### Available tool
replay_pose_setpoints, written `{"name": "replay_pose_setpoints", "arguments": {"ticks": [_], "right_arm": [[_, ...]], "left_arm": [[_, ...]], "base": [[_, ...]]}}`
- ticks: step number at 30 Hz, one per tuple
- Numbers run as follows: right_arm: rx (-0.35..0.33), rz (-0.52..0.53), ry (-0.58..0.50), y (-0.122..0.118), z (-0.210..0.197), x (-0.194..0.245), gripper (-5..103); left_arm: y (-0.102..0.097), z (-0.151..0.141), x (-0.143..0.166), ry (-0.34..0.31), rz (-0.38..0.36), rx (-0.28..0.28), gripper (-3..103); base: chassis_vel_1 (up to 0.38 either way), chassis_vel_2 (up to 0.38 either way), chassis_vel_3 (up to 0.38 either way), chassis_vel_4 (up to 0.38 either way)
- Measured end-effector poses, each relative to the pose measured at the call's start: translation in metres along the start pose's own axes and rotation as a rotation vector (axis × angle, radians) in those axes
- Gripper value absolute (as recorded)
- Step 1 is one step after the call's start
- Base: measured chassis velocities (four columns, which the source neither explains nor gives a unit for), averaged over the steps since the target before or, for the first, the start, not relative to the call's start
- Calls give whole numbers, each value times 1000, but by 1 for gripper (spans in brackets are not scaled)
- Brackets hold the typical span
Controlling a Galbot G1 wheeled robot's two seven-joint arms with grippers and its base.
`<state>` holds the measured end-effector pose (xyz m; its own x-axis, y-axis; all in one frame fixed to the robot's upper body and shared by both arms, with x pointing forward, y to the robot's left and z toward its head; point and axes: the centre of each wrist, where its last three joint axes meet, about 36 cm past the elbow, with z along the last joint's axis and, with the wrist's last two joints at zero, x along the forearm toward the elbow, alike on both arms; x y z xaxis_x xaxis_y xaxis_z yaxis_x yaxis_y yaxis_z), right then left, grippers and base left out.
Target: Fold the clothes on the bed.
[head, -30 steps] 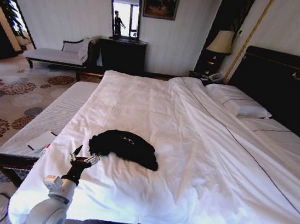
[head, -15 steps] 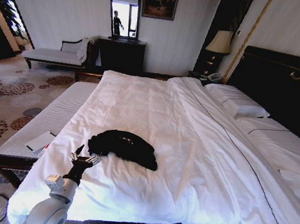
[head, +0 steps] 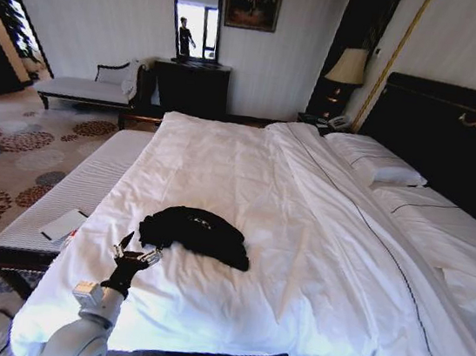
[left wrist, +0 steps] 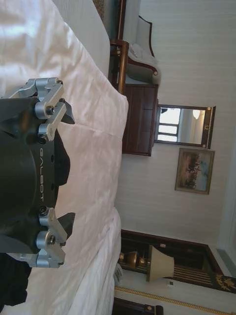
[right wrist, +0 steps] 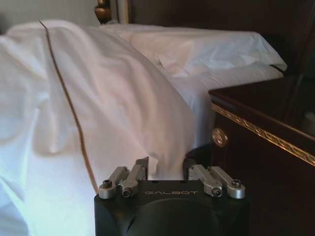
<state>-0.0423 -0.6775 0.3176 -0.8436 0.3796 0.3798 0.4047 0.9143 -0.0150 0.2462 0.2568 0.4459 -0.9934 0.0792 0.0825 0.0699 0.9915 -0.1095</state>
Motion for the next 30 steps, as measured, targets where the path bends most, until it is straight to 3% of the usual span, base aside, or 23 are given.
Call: {"name": "replay_pose_setpoints", "arguments": {"ticks": [1,3,5,6,8,11,14,16,19,25,30], "right_arm": [[0,0,0,0,0,0,36],[2,-11,-26,4,1,8,46],[0,-10,-35,6,1,10,46],[-3,-5,-60,10,0,15,57],[-2,0,-96,15,-5,21,68],[6,0,-136,19,-12,26,73],[20,-11,-212,31,-30,31,90],[23,-17,-233,35,-34,31,90],[17,-61,-328,56,-56,25,100],[35,-127,-430,82,-95,13,100],[47,-224,-514,129,-149,-2,100]], "left_arm": [[0,0,0,0,0,0,100],[-1,-1,0,-1,1,0,100],[-1,-1,0,-2,2,1,100],[-2,-2,0,-1,2,2,100],[-3,-2,0,-2,4,1,100],[-3,-3,0,-2,4,-1,100],[-2,-4,1,-3,1,-8,100],[-2,-4,2,-4,0,-10,100],[-1,-5,4,-6,-3,-18,100],[-1,-8,6,-4,-4,-24,100],[-2,-10,9,4,-8,-28,100]], "base": [[0,0,0,0],[0,0,0,0],[0,0,0,0],[0,0,0,0],[0,0,0,0],[0,0,0,0],[0,0,0,0],[0,0,0,0],[0,0,0,0],[0,0,0,0],[0,0,0,0]]}}
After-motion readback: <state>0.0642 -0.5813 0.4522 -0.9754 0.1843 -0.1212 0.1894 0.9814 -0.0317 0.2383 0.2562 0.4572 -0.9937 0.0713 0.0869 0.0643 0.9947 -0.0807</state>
